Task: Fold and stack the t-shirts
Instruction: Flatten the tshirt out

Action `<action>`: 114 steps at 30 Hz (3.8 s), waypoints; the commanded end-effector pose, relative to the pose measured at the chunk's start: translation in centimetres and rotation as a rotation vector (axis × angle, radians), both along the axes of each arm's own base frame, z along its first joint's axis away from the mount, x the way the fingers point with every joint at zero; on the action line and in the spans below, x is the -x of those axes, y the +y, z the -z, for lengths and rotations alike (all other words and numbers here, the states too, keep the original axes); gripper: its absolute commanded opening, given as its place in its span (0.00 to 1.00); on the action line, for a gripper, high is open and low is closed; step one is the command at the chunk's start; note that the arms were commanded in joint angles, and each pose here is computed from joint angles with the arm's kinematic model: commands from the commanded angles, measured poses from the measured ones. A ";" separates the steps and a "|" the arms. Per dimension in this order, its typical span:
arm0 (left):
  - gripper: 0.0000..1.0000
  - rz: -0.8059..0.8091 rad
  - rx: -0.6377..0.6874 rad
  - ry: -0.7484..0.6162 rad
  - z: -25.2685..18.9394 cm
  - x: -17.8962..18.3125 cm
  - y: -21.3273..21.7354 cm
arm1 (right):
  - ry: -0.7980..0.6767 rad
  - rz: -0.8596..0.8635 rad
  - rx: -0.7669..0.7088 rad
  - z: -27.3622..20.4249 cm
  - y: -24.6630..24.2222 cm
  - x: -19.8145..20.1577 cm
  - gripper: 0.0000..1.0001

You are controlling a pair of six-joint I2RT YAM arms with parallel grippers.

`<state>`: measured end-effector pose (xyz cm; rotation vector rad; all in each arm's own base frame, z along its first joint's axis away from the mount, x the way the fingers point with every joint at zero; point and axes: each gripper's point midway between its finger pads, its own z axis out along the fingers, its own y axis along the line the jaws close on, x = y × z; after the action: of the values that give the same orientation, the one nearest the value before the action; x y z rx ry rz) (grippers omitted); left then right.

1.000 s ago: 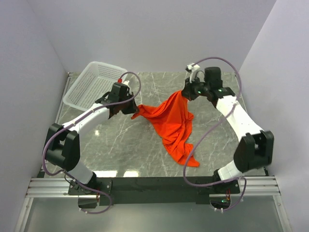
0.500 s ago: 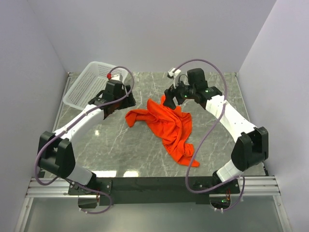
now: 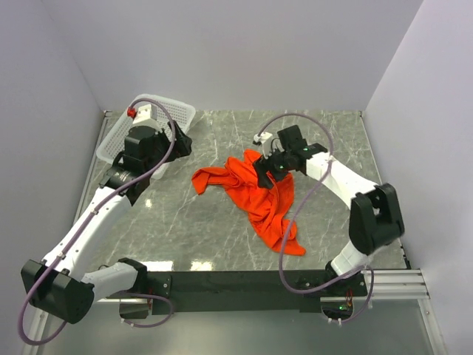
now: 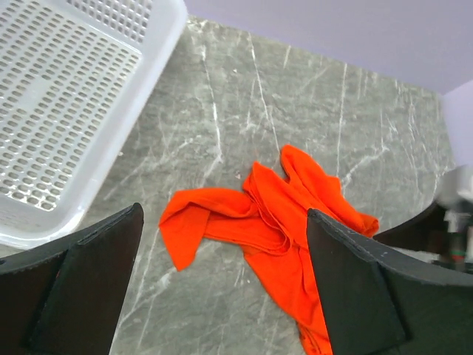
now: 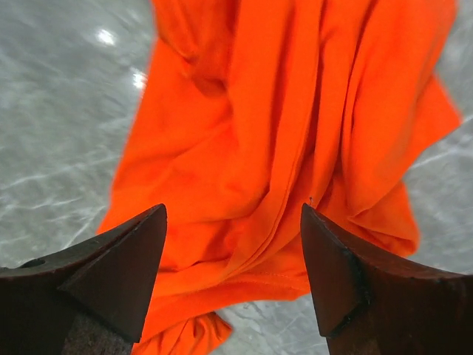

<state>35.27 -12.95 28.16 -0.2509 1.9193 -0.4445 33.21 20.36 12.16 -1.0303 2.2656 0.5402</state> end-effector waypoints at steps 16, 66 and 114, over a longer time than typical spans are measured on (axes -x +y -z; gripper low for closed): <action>0.96 -0.003 0.030 0.010 1.2 0.5 0.5 | 0.043 -0.093 0.011 -0.5 3.4 0.9 0.00; 0.81 0.153 -0.058 0.434 15.9 -0.1 -2.0 | 0.218 0.292 0.085 7.5 -9.4 -7.4 0.49; 0.60 0.293 -0.429 0.554 20.4 -8.3 -4.5 | -0.197 0.597 0.122 -3.6 -21.3 -16.9 0.00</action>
<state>44.02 -18.35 7.66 0.1653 2.5419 -0.2292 49.87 -0.65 13.97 -0.3944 2.3385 0.0505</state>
